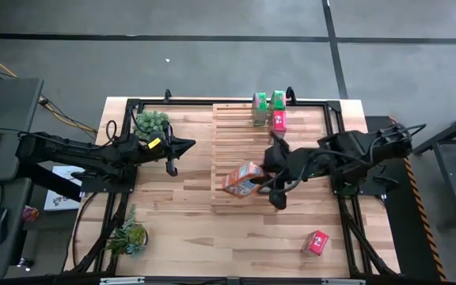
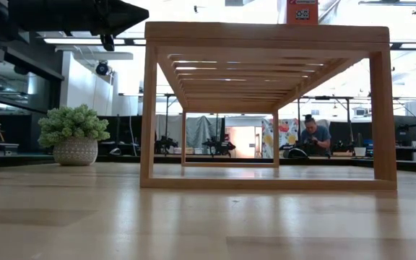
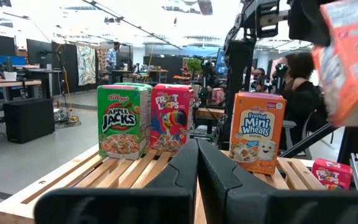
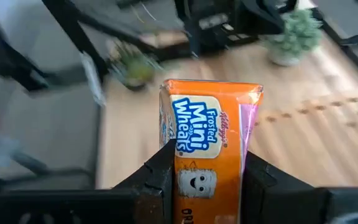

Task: Stack cereal on shelf
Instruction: Put the orange cereal box on the shelf aligned with the other orange cereal box

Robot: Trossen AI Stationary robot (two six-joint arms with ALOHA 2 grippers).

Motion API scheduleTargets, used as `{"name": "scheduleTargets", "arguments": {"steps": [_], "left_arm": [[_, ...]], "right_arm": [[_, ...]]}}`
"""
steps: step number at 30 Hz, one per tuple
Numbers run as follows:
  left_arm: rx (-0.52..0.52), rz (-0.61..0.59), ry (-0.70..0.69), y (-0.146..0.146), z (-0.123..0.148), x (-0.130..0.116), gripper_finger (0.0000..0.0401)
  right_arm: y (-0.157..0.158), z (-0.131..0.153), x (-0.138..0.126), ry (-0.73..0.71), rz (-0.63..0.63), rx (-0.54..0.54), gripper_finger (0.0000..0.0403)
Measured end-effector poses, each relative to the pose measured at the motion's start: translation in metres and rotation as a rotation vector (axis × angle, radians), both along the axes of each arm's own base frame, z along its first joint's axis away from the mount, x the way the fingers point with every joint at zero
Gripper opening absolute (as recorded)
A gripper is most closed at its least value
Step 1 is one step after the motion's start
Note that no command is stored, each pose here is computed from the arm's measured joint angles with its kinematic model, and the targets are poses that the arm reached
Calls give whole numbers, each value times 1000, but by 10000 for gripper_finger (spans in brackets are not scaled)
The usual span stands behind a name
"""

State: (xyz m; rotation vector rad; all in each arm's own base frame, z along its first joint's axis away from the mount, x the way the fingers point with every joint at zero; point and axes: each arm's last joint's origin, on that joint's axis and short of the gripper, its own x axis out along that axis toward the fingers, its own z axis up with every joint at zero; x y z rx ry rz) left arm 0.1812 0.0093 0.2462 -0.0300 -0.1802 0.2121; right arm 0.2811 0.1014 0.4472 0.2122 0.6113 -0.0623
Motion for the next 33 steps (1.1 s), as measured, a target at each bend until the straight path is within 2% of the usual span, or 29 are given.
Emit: {"name": "scheduleTargets", "arguments": {"steps": [4, 12, 18, 26, 33], "left_arm": [[0, 0, 0, 0, 0, 0, 0], [-18, -3, -1, 0, 0, 0, 0], [-25, -4, -3, 0, 0, 0, 0], [-25, -4, -1, 0, 0, 0, 0], [-25, -4, 0, 0, -1, 0, 0]], "right_arm": [[7, -4, 15, 151, 6, -115, 97], [17, -28, 47, 377, 32, -210, 97], [9, -40, 53, 488, 5, -247, 97], [-8, -44, 61, 505, -50, -228, 97], [-14, -44, 63, 511, -90, -196, 116]]}}
